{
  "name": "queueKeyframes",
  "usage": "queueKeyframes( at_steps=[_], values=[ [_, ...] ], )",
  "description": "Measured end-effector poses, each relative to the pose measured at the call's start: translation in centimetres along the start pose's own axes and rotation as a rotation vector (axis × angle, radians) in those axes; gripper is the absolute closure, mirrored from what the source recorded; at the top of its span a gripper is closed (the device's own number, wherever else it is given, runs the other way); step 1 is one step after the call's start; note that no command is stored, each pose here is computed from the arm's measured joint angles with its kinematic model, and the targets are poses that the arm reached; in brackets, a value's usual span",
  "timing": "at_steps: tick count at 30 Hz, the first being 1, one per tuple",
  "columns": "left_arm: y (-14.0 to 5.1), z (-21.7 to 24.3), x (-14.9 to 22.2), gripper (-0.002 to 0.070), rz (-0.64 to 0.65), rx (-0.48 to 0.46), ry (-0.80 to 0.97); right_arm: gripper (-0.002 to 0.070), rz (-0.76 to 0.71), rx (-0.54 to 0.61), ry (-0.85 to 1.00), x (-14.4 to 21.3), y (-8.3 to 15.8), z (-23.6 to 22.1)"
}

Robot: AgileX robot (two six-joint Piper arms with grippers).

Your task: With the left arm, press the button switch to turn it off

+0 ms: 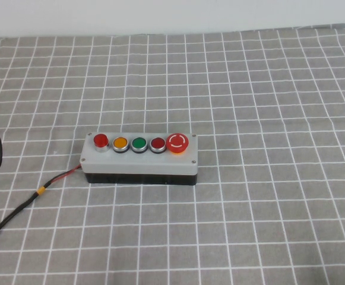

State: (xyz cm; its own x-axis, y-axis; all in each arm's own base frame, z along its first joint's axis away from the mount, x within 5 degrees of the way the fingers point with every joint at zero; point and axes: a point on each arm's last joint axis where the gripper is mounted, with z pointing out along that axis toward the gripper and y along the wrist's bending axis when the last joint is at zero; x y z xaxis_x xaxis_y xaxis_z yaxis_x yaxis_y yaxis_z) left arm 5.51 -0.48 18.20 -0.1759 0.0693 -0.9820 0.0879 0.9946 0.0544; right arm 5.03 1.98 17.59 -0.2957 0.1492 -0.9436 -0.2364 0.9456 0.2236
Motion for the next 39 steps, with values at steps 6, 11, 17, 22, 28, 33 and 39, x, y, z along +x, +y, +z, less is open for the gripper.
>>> queueKeyframes(
  at_steps=[6,11,17,22,28,33,39],
  values=[
    [-0.06,-0.09,1.19,0.0678,-0.022,0.005,0.13,0.0694,0.0,0.0,0.0,0.0,0.0,0.0],
    [-0.05,-0.1,1.21,0.0678,-0.024,0.004,0.132,0.0694,0.0,0.0,0.0,0.0,0.0,0.0],
    [-0.05,-0.1,1.21,0.0678,-0.024,0.004,0.132,0.0694,0.0,0.0,0.0,0.0,0.0,0.0],
    [-0.04,-0.1,1.21,0.0678,-0.022,0.003,0.132,0.0694,0.0,0.0,0.0,0.0,0.0,0.0],
    [-0.02,-0.1,1.21,0.0678,-0.013,0.001,0.133,0.0694,0.0,0.0,0.0,0.0,0.0,0.0],
    [0.0,-0.1,1.21,0.0678,0.002,0.0,0.133,0.0694,0.0,0.0,0.0,0.0,0.0,0.0],
    [0.02,-0.1,1.22,0.0678,0.009,-0.001,0.133,0.0694,0.0,0.0,0.0,0.0,0.0,0.0]
  ],
)
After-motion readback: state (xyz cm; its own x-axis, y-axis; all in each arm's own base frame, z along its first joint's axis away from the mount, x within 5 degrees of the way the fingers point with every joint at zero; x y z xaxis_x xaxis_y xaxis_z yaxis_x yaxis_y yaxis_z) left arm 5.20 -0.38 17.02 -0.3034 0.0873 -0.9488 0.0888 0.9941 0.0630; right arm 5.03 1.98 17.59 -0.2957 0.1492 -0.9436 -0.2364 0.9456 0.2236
